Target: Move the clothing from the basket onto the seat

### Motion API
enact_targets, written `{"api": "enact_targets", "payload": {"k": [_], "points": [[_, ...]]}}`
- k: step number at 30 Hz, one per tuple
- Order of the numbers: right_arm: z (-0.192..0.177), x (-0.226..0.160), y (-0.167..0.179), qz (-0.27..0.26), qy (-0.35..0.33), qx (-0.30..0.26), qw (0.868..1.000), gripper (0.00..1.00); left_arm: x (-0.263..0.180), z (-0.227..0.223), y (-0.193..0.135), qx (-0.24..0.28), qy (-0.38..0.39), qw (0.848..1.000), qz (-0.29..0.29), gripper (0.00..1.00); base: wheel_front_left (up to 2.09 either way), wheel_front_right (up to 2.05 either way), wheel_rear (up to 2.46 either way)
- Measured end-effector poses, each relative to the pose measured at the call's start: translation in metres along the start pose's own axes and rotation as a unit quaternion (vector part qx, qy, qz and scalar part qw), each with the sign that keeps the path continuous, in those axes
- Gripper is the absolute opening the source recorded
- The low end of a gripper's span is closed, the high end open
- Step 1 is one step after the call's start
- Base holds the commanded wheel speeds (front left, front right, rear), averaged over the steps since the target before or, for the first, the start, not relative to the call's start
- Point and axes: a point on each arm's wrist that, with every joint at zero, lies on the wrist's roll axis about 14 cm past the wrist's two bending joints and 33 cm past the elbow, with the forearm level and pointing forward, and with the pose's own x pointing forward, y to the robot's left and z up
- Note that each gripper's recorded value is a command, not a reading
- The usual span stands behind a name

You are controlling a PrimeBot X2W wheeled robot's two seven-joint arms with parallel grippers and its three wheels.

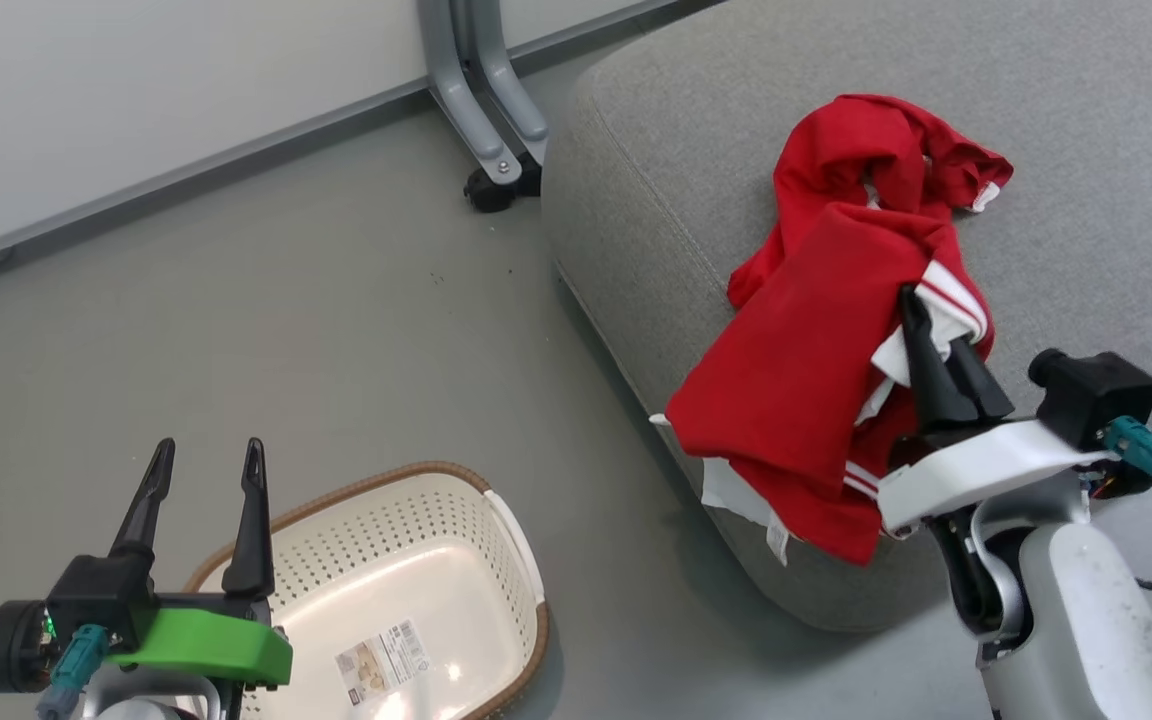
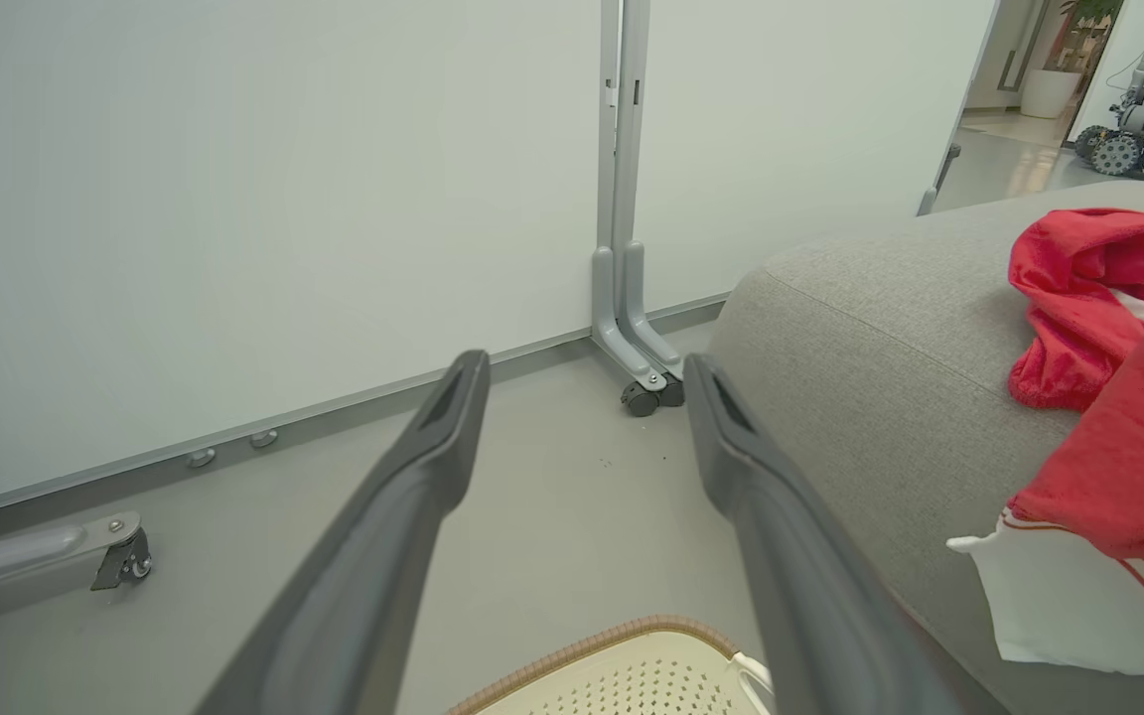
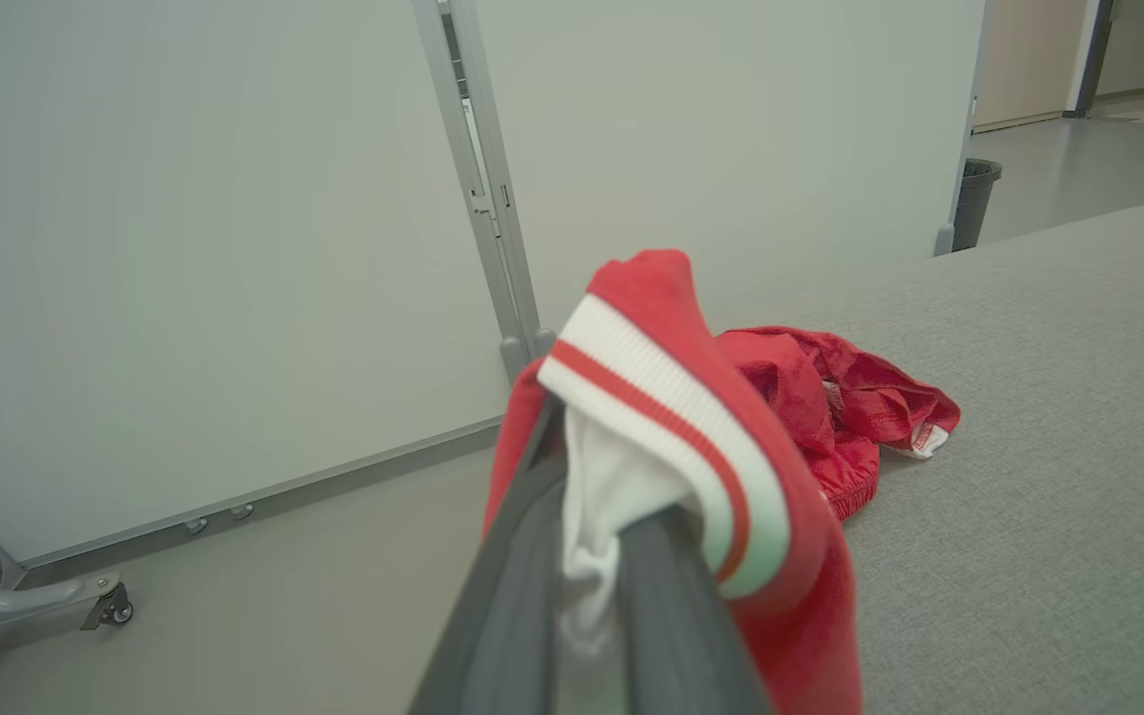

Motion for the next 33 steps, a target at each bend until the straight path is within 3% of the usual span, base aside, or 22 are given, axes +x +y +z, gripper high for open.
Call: {"api": "enact_targets", "payload": {"k": [7,16,23,27,33], "points": [[0.026,0.032,-0.035,-0.049,-0.04,-0.027,0.998,0.0,0.028,0.0,-0.002,-0.001,-0.013,1.0,-0.024,1.0,0.0,0.0,0.0],[0.093,0.105,-0.059,-0.074,-0.126,-0.081,0.986,0.0,0.051,-0.011,0.015,-0.006,-0.018,0.999,-0.031,1.0,0.0,0.0,0.0],[0.127,0.16,-0.075,-0.088,-0.153,-0.123,0.977,0.0,0.067,-0.02,0.032,-0.004,-0.026,0.999,-0.031,1.0,0.0,0.0,0.0],[0.108,0.186,-0.087,-0.103,-0.128,-0.123,0.979,0.0,0.073,-0.03,0.044,-0.005,-0.025,0.999,-0.023,1.0,0.0,0.0,0.0],[-0.008,0.209,-0.1,-0.12,0.006,-0.093,0.988,0.0,0.072,-0.06,0.06,-0.012,0.0,1.0,-0.011,1.0,0.0,0.0,0.0]]}}
